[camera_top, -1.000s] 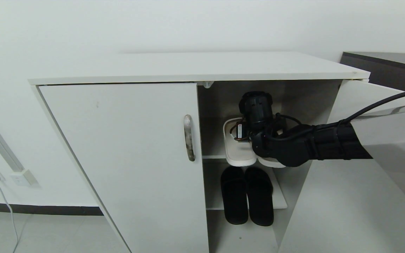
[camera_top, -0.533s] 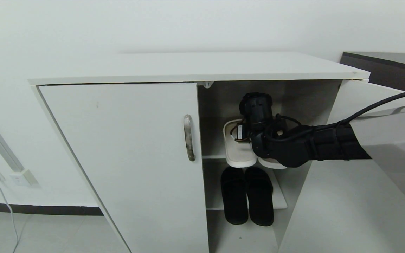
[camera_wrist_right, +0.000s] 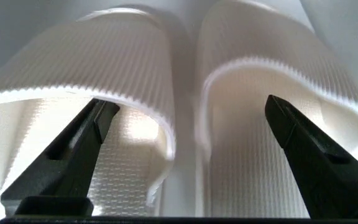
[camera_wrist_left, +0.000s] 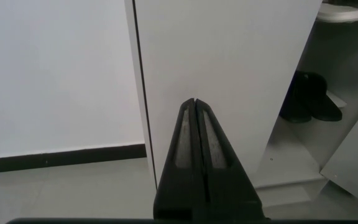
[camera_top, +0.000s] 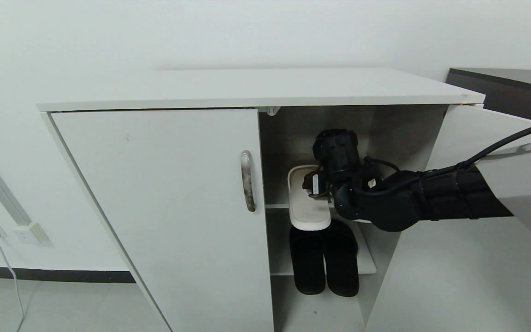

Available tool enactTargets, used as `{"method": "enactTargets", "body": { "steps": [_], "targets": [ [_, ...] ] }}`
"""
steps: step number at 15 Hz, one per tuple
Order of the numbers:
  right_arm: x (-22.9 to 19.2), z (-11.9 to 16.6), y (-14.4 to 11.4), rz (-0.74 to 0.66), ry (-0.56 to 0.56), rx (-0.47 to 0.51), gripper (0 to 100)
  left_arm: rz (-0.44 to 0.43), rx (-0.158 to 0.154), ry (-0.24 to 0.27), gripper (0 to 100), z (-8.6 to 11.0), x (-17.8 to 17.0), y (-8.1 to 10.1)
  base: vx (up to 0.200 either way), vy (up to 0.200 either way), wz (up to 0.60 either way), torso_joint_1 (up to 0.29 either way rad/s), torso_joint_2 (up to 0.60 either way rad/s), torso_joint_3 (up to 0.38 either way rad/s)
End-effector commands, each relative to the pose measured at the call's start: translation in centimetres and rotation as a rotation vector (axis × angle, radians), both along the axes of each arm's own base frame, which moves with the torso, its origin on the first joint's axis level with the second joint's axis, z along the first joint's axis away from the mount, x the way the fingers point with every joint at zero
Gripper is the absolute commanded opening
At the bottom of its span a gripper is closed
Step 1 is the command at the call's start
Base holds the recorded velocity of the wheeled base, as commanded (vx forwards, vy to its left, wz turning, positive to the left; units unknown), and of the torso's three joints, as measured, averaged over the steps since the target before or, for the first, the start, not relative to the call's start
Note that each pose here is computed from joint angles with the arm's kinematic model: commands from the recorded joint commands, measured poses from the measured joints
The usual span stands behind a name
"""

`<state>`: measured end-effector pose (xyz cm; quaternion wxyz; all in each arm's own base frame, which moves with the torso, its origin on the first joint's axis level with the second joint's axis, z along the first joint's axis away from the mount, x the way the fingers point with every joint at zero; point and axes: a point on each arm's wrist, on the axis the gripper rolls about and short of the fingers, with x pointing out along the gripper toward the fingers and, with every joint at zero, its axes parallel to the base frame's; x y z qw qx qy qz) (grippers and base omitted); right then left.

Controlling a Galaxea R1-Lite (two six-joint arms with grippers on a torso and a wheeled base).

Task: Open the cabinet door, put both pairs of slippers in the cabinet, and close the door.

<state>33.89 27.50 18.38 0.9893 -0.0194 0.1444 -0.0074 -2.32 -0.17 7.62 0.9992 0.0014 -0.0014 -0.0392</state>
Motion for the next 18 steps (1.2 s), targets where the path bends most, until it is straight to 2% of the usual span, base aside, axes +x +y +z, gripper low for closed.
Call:
{"method": "enactTargets", "body": {
  "steps": [1, 5, 10, 13, 16, 17, 18],
  "targets": [
    [-1.7, 2.1, -0.4, 0.018, -0.032, 0.028, 100, 0.000, 0.000, 0.001, 0, 0.0, 0.0, 0.0, 0.000, 0.000, 0.00, 0.000, 0.00, 0.000],
    [-3.5, 2.9, -1.5, 0.026, -0.027, 0.026, 100, 0.000, 0.000, 0.001, 0, 0.0, 0.0, 0.0, 0.000, 0.000, 0.00, 0.000, 0.00, 0.000],
    [-7.3, 3.2, -1.4, 0.105, -0.013, 0.023, 100, 0.000, 0.000, 0.001, 0, 0.0, 0.0, 0.0, 0.000, 0.000, 0.00, 0.000, 0.00, 0.000],
    [-12.7, 1.9, -2.4, 0.264, -0.025, 0.060, 100, 0.000, 0.000, 0.001, 0, 0.0, 0.0, 0.0, 0.000, 0.000, 0.00, 0.000, 0.00, 0.000],
    [-15.6, 1.0, -5.0, 0.408, -0.037, 0.096, 100, 0.000, 0.000, 0.001, 0, 0.0, 0.0, 0.0, 0.000, 0.000, 0.00, 0.000, 0.00, 0.000],
    [-16.0, 0.9, -5.3, 0.437, -0.037, 0.076, 100, 0.000, 0.000, 0.001, 0, 0.0, 0.0, 0.0, 0.000, 0.000, 0.00, 0.000, 0.00, 0.000],
    [-16.2, 0.8, -5.4, 0.446, -0.038, 0.060, 0, 0.000, 0.000, 0.001, 0, 0.0, 0.0, 0.0, 0.000, 0.000, 0.00, 0.000, 0.00, 0.000]
  ]
}}
